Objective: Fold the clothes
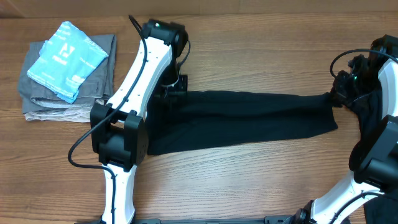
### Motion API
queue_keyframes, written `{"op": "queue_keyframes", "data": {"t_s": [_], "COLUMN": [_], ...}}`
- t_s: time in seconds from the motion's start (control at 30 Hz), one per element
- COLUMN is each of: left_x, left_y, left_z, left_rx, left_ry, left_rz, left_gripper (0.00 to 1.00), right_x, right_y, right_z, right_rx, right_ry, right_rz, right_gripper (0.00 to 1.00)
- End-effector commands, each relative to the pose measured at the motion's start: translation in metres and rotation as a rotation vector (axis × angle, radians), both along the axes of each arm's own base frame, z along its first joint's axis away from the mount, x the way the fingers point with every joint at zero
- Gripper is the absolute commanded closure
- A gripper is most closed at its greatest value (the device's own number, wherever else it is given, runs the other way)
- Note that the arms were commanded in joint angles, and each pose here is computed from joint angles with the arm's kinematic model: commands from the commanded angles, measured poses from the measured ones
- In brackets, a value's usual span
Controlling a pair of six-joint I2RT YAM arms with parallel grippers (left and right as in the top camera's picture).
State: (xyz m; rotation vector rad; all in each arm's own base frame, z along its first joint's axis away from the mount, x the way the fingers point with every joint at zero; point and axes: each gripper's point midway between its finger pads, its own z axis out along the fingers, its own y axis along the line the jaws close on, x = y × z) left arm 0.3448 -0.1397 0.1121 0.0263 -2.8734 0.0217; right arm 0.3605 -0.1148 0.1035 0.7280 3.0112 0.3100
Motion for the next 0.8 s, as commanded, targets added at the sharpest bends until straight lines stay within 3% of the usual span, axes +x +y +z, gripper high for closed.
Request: {"op": "queue_keyframes", "data": {"t_s": [0.0, 0.3, 0.77], "left_x": [-0.021, -0.045, -0.043], "left_y": [0.011, 0.022, 0.026], "left_z": [-0.011, -0.039, -0.048], "left_rx": [0.049, 0.100, 0.120], "left_ry": [0.072, 0.166, 0.150], "left_rz": [0.021, 0.022, 0.014], "left_gripper": [0.96, 0.96, 0.96], "right_x": [-0.004, -0.028, -0.029], "right_y": [-0.011, -0.013, -0.014], "right_z": [0.017, -0.011, -0.037], "right_rx": [-0.065, -0.095, -0.103], "right_ry": [-0.013, 0.094, 0.091], "right_rz": [-0.030, -0.088, -0.104], "right_gripper": [0.96, 0.96, 0.96]}}
